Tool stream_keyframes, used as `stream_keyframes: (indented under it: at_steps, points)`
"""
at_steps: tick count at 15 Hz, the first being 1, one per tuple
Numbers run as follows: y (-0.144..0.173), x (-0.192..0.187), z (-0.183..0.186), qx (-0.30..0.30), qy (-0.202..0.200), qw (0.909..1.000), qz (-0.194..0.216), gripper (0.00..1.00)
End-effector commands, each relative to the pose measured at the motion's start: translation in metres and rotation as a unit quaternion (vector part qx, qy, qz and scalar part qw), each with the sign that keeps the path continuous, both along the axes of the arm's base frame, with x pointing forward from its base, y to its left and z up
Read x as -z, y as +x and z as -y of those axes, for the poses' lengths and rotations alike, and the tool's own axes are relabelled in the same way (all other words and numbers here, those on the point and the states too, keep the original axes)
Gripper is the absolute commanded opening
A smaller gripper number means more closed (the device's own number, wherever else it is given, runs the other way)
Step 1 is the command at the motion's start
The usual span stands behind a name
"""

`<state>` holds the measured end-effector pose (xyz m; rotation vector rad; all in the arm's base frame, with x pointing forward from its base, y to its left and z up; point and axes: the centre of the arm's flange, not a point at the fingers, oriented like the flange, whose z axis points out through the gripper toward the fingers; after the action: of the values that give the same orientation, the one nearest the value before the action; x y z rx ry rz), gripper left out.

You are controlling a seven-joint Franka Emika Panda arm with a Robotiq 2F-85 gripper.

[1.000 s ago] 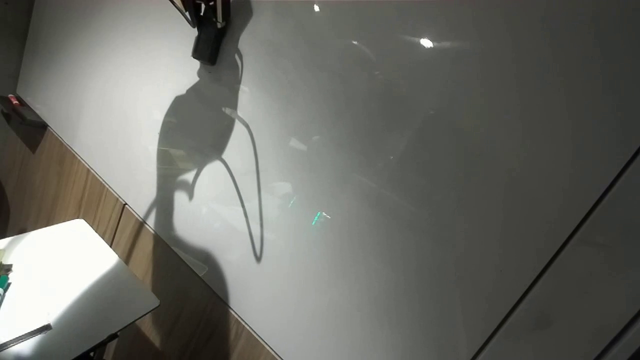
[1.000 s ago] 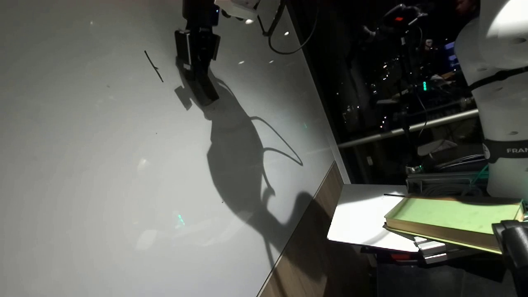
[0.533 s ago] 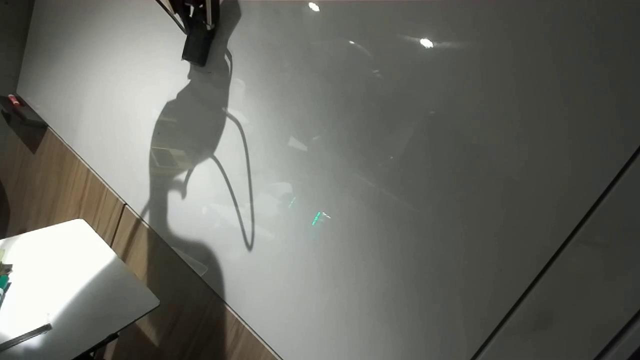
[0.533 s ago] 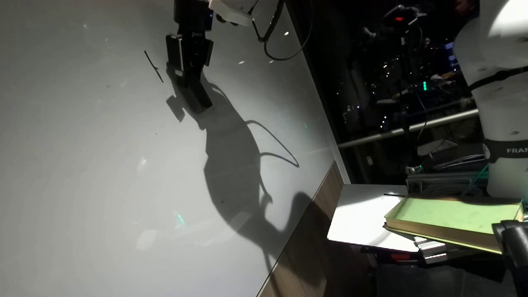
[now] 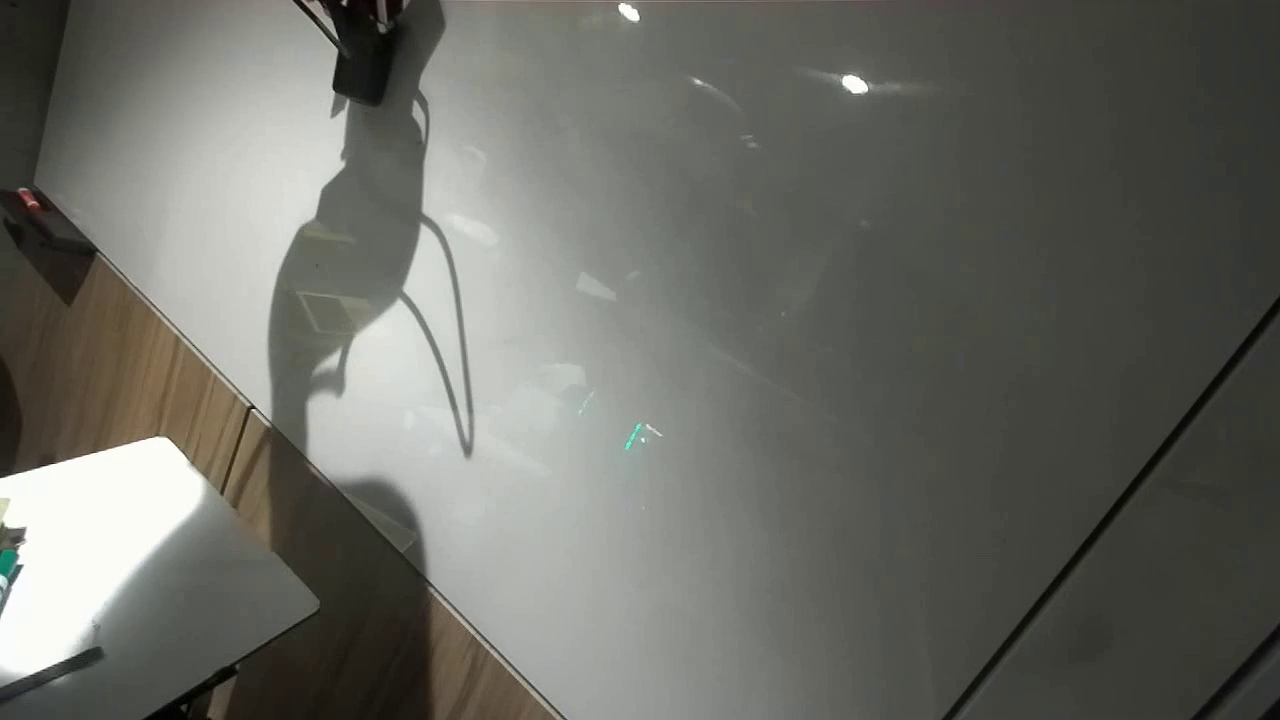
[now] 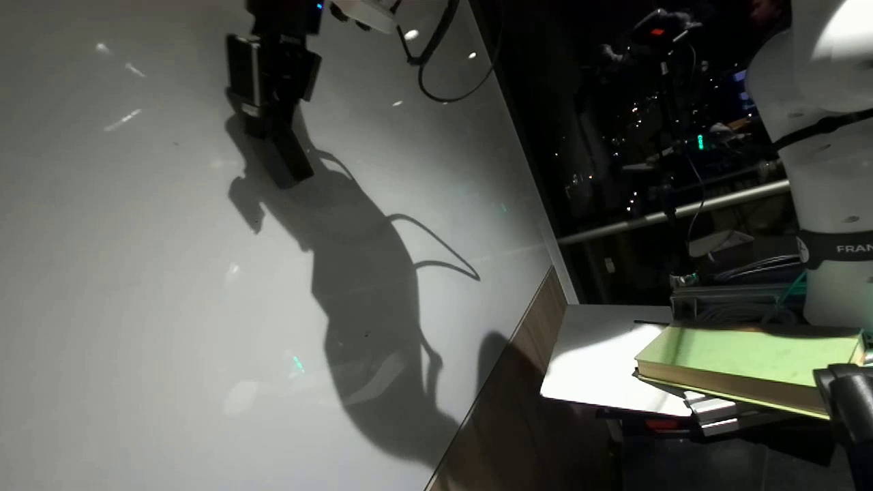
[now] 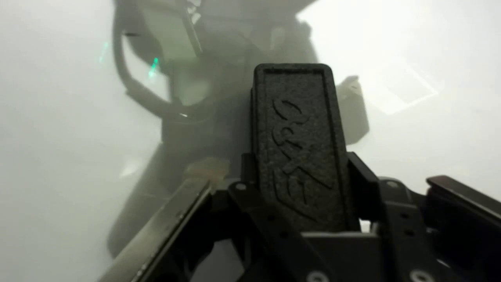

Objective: Erase the words on the whiteboard

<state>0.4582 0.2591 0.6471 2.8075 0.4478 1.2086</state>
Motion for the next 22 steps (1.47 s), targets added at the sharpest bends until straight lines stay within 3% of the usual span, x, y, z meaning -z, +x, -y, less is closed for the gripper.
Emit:
stream_keyframes:
  at_steps: [1, 4, 7, 10, 22]
  points:
    - [0.005, -0.026, -0.082, -0.031, 0.007, 0.9988, 0.037, 0.31]
    - [0.017, -0.038, -0.101, -0.045, 0.003, 0.9968, 0.065, 0.31]
    - [0.05, -0.036, -0.076, -0.04, -0.019, 0.9957, 0.081, 0.31]
    - [0.059, -0.029, -0.053, -0.032, -0.034, 0.9955, 0.082, 0.31]
    - [0.04, -0.044, 0.037, 0.042, -0.071, 0.992, 0.096, 0.31]
